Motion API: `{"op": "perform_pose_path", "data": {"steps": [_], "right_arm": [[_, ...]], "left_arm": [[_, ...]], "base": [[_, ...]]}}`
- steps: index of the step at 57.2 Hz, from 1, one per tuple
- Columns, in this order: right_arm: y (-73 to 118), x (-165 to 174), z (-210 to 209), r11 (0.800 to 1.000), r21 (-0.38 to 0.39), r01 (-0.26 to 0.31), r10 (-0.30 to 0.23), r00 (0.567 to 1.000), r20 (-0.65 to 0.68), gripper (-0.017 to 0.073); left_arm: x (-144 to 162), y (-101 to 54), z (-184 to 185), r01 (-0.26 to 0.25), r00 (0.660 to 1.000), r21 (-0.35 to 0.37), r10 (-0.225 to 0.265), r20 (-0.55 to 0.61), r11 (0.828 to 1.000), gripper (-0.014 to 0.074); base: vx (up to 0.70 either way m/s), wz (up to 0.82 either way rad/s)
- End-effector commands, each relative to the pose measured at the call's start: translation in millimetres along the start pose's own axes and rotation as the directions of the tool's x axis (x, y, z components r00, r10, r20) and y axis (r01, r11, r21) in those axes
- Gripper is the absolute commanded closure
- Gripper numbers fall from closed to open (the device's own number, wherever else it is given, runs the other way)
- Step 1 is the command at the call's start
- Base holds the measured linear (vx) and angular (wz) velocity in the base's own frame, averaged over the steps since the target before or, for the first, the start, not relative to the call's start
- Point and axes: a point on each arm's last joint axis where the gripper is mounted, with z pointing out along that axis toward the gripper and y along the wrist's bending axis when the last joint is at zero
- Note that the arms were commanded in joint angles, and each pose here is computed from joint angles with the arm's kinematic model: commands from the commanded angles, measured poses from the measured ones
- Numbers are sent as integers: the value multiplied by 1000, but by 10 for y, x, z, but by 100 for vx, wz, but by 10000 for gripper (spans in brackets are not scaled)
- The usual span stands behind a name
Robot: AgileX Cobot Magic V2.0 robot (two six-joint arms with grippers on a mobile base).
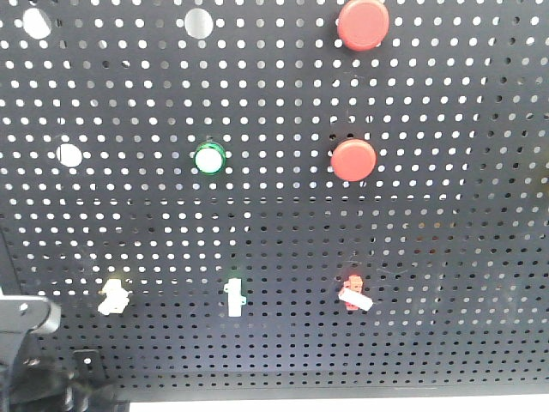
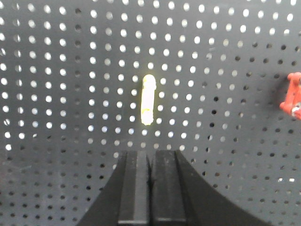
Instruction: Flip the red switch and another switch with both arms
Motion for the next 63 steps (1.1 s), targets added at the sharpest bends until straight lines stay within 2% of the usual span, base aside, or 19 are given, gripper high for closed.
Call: {"op": "perform_pose_path", "data": {"steps": [1,4,7,12,14,19,22,26,31,39,43,48,51,63], "right_arm": [[-9,-147,40,1000,1,5,-5,997,82,566],[-10,-136,49,1000,0,-15,15,997,71,566],[-10,-128,61,998,-3,-58,58,996,65,566],[3,-138,95,992,-20,-124,126,989,81,566],[23,-151,113,990,-40,-135,138,986,97,566],[96,-164,155,987,-100,-123,134,984,113,566],[181,-147,197,980,-162,-116,133,986,97,566],[290,-114,252,969,-231,-90,109,991,73,566],[476,-49,356,941,-331,-65,83,996,39,566],[790,50,576,889,-455,-58,88,995,44,566],[901,121,704,877,-479,-43,79,995,55,566],[1023,232,892,867,-495,-63,98,994,47,566],[1069,258,975,863,-499,-72,104,994,36,566],[1199,170,1252,857,-513,-43,86,994,61,566]], "left_arm": [[-192,-69,-210,-8,990,29,4,139,1000,591],[-226,-82,-327,-12,982,37,4,187,999,591],[-254,-93,-429,-21,973,43,10,231,999,591],[-308,-111,-643,-64,943,43,47,328,997,591],[-322,-116,-713,-84,931,39,65,359,996,591],[-345,-128,-895,-138,895,22,115,431,990,591],[-353,-134,-992,-167,871,9,143,470,986,591],[-359,-139,-1087,-175,850,5,148,506,985,591],[-358,-143,-1182,-177,830,5,147,538,984,591],[-349,-147,-1257,-180,818,7,146,556,984,591],[-350,-147,-1257,-180,817,6,146,557,984,591],[-350,-147,-1253,-180,818,6,147,556,984,591],[-350,-147,-1253,-180,818,6,147,556,984,591],[-350,-147,-1254,-185,817,3,152,556,983,591]], "base": [[0,0],[0,0],[0,0],[0,0],[0,0],[0,0],[0,0],[0,0],[0,0],[0,0],[0,0],[0,0],[0,0],[0,0]]}}
